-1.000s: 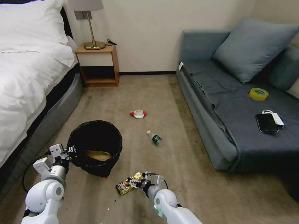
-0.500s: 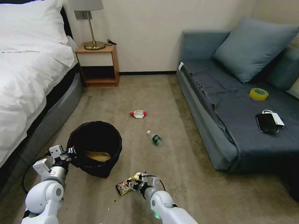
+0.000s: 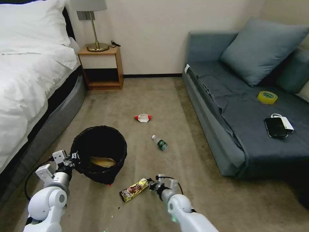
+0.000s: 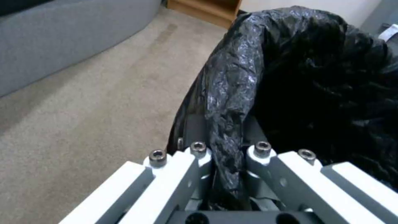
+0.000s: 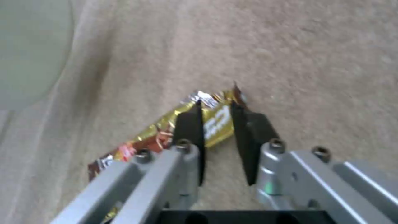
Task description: Pick up the trash bin, then pick up the garbage on the floor and place it into the trash bin.
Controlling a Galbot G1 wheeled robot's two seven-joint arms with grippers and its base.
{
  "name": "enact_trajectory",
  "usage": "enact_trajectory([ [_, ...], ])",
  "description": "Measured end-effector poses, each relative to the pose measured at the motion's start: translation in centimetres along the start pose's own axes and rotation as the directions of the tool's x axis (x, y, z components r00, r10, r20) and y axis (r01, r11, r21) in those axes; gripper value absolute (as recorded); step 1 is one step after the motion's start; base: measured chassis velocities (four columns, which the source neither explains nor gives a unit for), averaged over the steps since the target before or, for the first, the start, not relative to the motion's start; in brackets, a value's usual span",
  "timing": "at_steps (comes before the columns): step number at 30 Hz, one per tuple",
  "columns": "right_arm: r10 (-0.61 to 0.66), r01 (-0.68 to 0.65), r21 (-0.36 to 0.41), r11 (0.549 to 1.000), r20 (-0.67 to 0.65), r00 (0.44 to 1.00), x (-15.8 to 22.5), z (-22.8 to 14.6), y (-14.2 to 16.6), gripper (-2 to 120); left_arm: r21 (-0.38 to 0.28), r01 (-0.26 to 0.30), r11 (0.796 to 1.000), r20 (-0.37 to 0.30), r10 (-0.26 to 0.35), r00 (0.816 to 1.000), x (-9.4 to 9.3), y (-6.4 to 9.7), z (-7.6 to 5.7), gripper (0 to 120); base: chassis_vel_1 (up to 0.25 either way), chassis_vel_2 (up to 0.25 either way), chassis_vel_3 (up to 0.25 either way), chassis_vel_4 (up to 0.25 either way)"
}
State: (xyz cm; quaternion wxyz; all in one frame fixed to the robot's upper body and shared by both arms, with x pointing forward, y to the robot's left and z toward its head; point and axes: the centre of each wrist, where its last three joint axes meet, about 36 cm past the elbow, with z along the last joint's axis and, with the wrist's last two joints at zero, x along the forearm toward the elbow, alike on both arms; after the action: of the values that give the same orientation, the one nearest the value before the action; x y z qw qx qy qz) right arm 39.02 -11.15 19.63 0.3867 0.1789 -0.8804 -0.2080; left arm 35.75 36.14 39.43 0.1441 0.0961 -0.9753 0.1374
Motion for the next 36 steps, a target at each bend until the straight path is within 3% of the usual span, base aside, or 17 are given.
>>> enact_trajectory([
  [14, -0.022, 0.022, 0.003, 1.000, -0.044, 0.999, -3.1, 2.2, 1.8, 70, -0.004, 0.015, 1.000, -0.002, -0.015, 1.000, 0.2, 0.9, 0.2, 4, 0.000, 0.000, 0.000, 0.000],
  [36, -0.058, 0.060, 0.056, 0.997, -0.050, 0.997, -5.0, 3.4, 2.3, 71, 0.001, 0.022, 1.000, -0.009, -0.022, 1.000, 0.0, 1.3, 0.8, 4, 0.000, 0.000, 0.000, 0.000],
])
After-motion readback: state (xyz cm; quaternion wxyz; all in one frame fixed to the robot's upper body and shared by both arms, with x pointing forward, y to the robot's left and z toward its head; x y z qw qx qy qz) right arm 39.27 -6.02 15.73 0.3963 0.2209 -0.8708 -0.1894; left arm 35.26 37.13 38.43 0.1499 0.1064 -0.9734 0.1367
